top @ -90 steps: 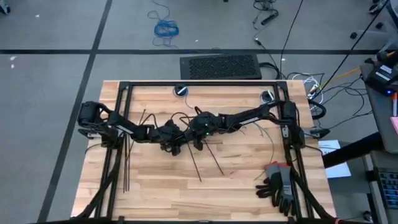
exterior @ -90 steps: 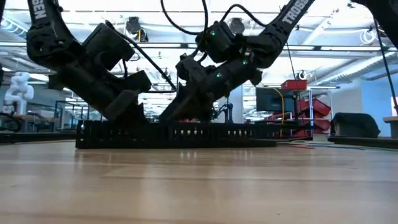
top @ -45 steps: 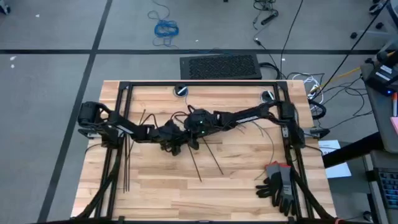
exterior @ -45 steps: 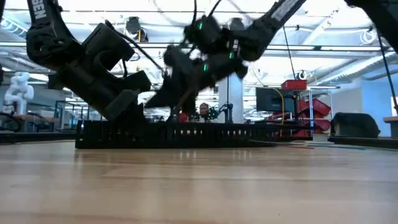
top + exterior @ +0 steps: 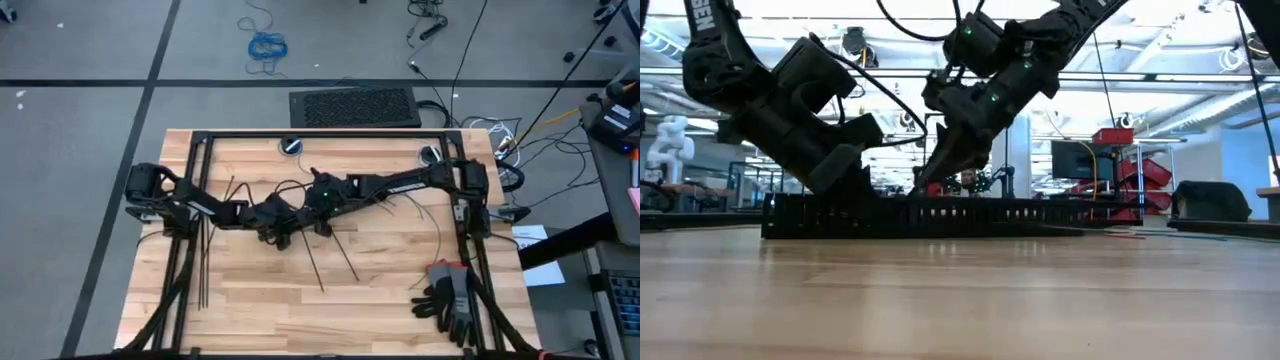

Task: Ziptie cables
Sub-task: Close the black cable duct

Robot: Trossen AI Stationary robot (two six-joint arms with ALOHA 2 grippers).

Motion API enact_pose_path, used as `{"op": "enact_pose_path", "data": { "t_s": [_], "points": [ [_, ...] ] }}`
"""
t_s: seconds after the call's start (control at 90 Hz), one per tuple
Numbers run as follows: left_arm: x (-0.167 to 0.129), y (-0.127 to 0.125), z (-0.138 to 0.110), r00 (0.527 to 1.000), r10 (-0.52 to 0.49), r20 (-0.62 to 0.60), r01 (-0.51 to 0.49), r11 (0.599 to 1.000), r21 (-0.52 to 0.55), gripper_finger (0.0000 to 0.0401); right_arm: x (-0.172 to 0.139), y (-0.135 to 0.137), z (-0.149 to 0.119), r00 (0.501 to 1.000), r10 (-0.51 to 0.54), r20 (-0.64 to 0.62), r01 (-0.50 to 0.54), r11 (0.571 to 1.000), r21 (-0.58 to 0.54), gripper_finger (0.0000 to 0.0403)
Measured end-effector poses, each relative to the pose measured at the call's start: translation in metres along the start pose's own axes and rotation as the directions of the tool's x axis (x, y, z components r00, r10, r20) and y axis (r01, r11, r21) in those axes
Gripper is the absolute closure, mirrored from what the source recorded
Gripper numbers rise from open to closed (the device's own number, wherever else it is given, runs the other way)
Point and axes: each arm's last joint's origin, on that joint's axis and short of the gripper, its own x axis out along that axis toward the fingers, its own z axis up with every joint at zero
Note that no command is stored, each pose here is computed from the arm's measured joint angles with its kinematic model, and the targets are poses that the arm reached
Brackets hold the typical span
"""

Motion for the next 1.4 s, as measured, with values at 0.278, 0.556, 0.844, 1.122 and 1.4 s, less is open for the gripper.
{"op": "enact_pose_path", "data": {
  "t_s": [0.278,0.556,0.844,1.122,1.4],
  "points": [
    [0.0,0.001,0.0,1.0,-0.008,-0.003,0.008,1.0,0.001,0.015,0.035,-0.006,-0.007,0.994,0.075,0.074,-0.077,0.997,0.024,0.0403],
    [0.0,0.0,0.0,1.0,-0.021,-0.007,0.021,1.0,-0.008,0.015,0.019,-0.002,0.007,0.996,0.075,0.049,-0.074,0.997,-0.021,0.0403],
    [0.0,0.002,0.0,1.0,-0.021,-0.012,0.021,0.999,-0.027,0.015,-0.012,0.002,0.022,0.997,0.072,-0.026,-0.073,0.996,-0.057,0.0403],
    [0.001,0.003,0.0,1.0,-0.015,-0.01,0.014,1.0,-0.014,0.015,-0.011,-0.008,0.016,0.996,0.048,-0.076,-0.051,0.998,-0.036,0.0403],
    [0.001,0.003,0.0,1.0,-0.012,-0.009,0.012,1.0,-0.01,0.015,-0.003,-0.019,0.009,0.993,0.042,-0.112,-0.048,0.998,-0.051,0.0403]
  ]
}}
